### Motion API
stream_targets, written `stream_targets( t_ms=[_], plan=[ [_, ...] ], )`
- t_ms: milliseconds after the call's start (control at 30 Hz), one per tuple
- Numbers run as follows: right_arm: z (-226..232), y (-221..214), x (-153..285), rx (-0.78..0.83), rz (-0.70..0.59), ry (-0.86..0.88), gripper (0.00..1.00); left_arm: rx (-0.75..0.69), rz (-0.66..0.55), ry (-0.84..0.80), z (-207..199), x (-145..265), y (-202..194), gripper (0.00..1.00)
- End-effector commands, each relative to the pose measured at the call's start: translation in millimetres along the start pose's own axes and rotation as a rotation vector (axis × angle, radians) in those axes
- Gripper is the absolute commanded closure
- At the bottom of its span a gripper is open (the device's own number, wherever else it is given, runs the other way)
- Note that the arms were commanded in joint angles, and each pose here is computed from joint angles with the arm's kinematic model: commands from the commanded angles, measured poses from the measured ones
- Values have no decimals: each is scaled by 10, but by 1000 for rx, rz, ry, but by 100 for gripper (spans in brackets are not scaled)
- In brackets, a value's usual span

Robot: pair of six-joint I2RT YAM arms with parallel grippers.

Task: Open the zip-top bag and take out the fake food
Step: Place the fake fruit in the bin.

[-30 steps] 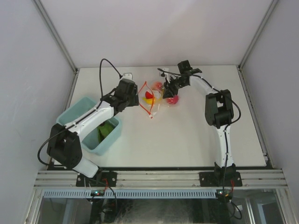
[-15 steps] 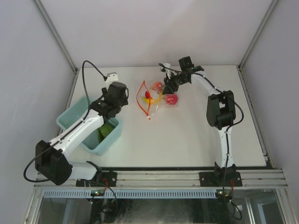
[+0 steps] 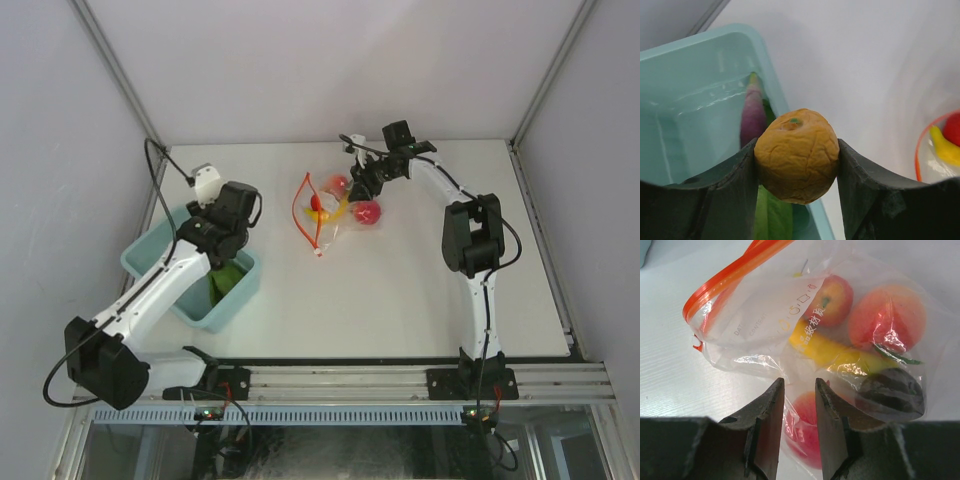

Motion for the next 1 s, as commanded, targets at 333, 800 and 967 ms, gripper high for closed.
stream_targets(
  t_ms=[333, 800, 967],
  plan=[
    [20, 425, 196, 91, -63, -52, 69, 355, 65, 159, 755, -348, -125, 100],
    [37, 443, 181, 93, -61, -50, 68, 370, 197, 320, 913, -738, -225, 0],
    [48, 460, 187, 99, -61, -53, 66, 367, 191, 327, 952, -718, -219, 0]
  ],
)
Point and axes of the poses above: each gripper's point midway between its finger pads, its own x axis back along the fingers, its own z axis along the line the jaws close on, y = z × x, the point moved 4 cm from there along x, back along the fingers, and after that the axes turned 5 degrees about x, right-handed, at the moved point
